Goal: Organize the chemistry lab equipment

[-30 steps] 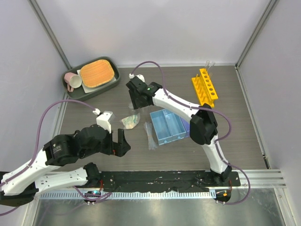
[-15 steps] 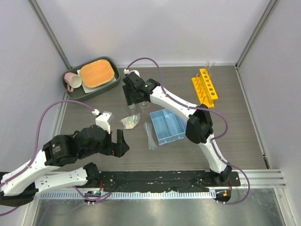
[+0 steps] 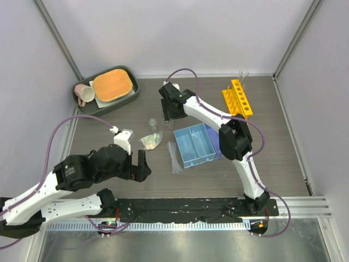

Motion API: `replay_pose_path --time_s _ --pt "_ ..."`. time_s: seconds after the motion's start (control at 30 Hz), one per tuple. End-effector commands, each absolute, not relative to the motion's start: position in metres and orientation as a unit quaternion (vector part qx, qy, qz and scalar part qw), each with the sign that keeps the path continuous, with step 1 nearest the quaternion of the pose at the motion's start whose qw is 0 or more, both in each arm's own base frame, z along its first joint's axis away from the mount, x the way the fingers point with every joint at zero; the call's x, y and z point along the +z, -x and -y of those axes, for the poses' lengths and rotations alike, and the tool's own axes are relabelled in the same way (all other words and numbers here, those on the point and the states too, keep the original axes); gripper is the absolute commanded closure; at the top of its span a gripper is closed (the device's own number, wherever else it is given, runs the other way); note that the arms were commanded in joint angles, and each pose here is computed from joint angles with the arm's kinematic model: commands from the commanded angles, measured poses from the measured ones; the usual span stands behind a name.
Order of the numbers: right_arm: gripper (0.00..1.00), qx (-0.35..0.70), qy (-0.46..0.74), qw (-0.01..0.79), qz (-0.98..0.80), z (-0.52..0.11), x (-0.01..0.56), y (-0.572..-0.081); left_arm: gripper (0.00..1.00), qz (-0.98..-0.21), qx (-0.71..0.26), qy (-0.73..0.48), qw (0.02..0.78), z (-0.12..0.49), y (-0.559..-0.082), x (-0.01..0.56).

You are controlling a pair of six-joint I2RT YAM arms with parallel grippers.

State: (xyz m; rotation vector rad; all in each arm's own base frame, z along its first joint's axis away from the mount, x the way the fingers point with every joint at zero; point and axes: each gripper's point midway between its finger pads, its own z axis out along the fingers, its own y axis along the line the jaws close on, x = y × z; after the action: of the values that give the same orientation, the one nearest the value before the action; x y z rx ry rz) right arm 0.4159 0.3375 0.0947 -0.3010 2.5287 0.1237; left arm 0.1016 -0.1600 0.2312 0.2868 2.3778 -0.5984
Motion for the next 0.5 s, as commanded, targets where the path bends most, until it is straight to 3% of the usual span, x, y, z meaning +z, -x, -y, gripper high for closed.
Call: replay_pose_path --time_s 0.0,0.27,0.37,0.4,0.47 --pt "0.38 0.067 0.100 0.321 -0.940 -0.342 0.116 -0.419 0.00 -0.901 -0.239 -0.105 0.346 0.167 -0.109 0.244" --pt "0.43 0.071 0.096 0.307 -0.944 -0.337 0.098 -0.417 0.00 -0.903 -0.236 -0.107 0.342 0.169 -0.109 0.243" --pt "0.59 0.070 0.097 0.299 -0.947 -0.338 0.089 -0.415 0.00 -0.903 -0.239 -0.105 0.342 0.169 -0.108 0.243" --pt "0.73 0.069 0.096 0.297 -0.947 -0.338 0.088 -0.415 0.00 -0.903 -0.238 -0.105 0.341 0.169 -0.108 0.242" --pt "0.88 0.067 0.093 0.297 -0.948 -0.338 0.086 -0.416 0.00 -0.904 -0.238 -0.103 0.340 0.168 -0.108 0.242"
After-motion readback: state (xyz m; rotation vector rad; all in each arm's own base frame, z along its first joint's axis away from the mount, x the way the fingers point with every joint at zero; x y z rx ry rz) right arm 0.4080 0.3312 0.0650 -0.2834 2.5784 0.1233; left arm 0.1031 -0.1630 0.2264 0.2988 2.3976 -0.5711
